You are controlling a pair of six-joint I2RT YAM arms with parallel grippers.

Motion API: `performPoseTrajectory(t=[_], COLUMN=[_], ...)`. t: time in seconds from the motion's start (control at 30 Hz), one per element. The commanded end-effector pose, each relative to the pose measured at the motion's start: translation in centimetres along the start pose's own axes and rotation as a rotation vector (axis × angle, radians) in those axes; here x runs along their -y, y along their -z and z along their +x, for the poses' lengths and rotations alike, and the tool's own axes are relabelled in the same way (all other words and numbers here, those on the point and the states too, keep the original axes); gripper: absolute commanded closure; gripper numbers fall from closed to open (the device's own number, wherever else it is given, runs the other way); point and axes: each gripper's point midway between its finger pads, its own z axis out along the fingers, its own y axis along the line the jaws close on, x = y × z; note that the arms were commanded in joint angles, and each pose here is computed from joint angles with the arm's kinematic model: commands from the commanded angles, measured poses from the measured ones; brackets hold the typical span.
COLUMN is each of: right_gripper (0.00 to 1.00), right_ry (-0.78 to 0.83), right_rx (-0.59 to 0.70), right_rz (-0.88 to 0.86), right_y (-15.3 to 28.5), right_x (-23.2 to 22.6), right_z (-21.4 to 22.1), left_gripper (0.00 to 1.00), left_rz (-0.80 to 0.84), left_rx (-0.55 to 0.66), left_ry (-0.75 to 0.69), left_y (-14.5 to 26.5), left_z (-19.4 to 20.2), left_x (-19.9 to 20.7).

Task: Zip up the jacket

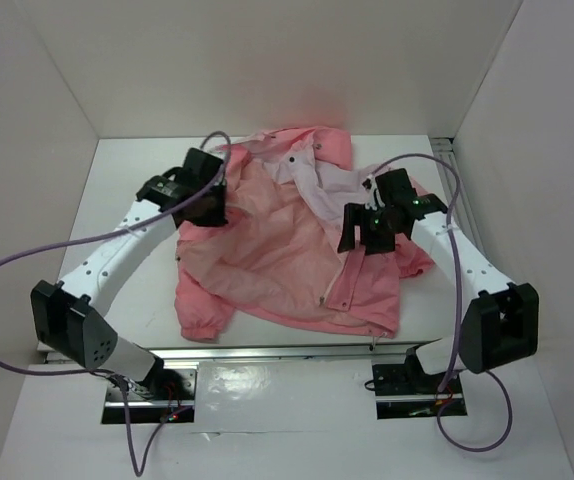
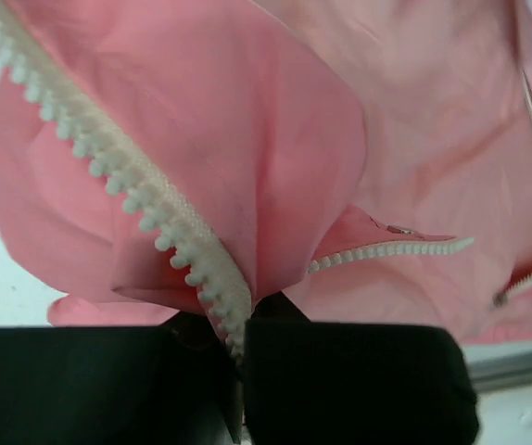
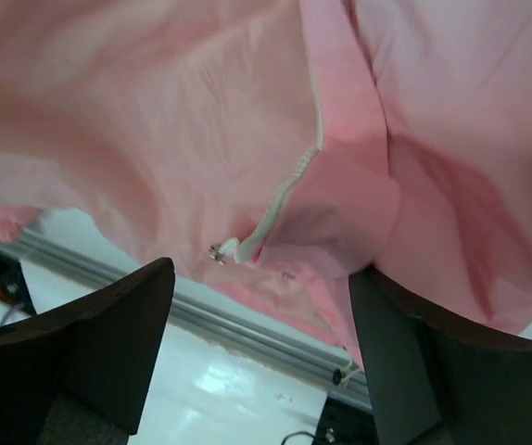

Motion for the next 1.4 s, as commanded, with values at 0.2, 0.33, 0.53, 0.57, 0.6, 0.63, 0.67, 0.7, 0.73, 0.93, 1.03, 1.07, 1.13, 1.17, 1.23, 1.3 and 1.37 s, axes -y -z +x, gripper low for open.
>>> performPoseTrajectory(t=[0.2, 0.33, 0.53, 0.57, 0.6, 0.63, 0.67, 0.7, 0.73, 0.93, 1.03, 1.07, 1.13, 1.17, 1.23, 1.3, 1.37], right_gripper=[0.34, 0.28, 0.17, 0.13, 0.11, 0.09, 0.06, 0.06, 0.05, 0.05, 0.05, 0.05, 0.05, 0.05, 0.05, 0.07, 0.32], right_ry=[0.034, 0.033, 0.142, 0.172, 0.171, 0.176, 0.175, 0.182, 0.182, 0.147, 0.108, 0.083, 0.065, 0.065, 0.021, 0.024, 0.009], right_rx=[0.431, 0.370, 0.317, 0.319, 0.314, 0.298, 0.292, 0.305, 0.304, 0.314, 0.281, 0.260, 0.247, 0.255, 0.177, 0.193, 0.181], right_rz=[-0.209, -0.302, -0.384, -0.386, -0.384, -0.372, -0.369, -0.388, -0.387, -0.426, -0.446, -0.464, -0.513, -0.548, -0.578, -0.633, -0.696], right_y=[8.4, 4.6, 1.5, 1.0, 0.8, -0.4, -0.9, -0.6, -1.0, -2.5, -3.9, -4.7, -5.0, -5.1, -7.1, -7.3, -7.3], right_x=[-8.2, -10.6, -16.4, -17.2, -17.4, -17.3, -17.4, -18.2, -18.4, -19.6, -19.5, -19.3, -19.8, -20.4, -20.1, -21.1, -22.0], right_z=[-8.7, -8.0, -8.3, -9.1, -9.6, -9.9, -10.2, -11.1, -11.6, -13.8, -13.8, -13.9, -14.2, -14.6, -13.7, -14.5, -14.7], left_gripper=[1.00, 1.00, 1.00, 1.00, 1.00, 1.00, 1.00, 1.00, 1.00, 1.00, 1.00, 1.00, 1.00, 1.00, 1.00, 1.00, 1.00], left_rz=[-0.049, -0.092, -0.114, -0.104, -0.078, -0.073, -0.041, -0.034, -0.026, -0.001, -0.004, -0.004, -0.010, -0.010, -0.011, -0.012, -0.012], left_rx=[-0.172, -0.231, -0.253, -0.263, -0.248, -0.248, -0.242, -0.235, -0.242, -0.236, -0.219, -0.219, -0.211, -0.211, -0.211, -0.211, -0.224], left_ry=[-0.300, -0.324, -0.334, -0.346, -0.334, -0.342, -0.330, -0.326, -0.325, -0.313, -0.300, -0.299, -0.291, -0.291, -0.281, -0.272, -0.274], left_y=[-1.2, -0.7, 1.6, 1.9, 2.5, 2.7, 3.0, 3.0, 3.2, 4.3, 4.7, 4.7, 4.9, 4.9, 4.9, 4.9, 4.8], left_z=[11.5, 15.4, 18.2, 18.9, 18.6, 18.9, 18.8, 18.9, 19.3, 19.2, 18.9, 18.9, 18.8, 18.8, 18.8, 18.8, 19.1], left_x=[7.1, 6.8, 5.1, 5.1, 5.2, 5.1, 5.6, 5.5, 5.3, 5.1, 4.8, 4.8, 4.6, 4.6, 4.6, 4.6, 4.5])
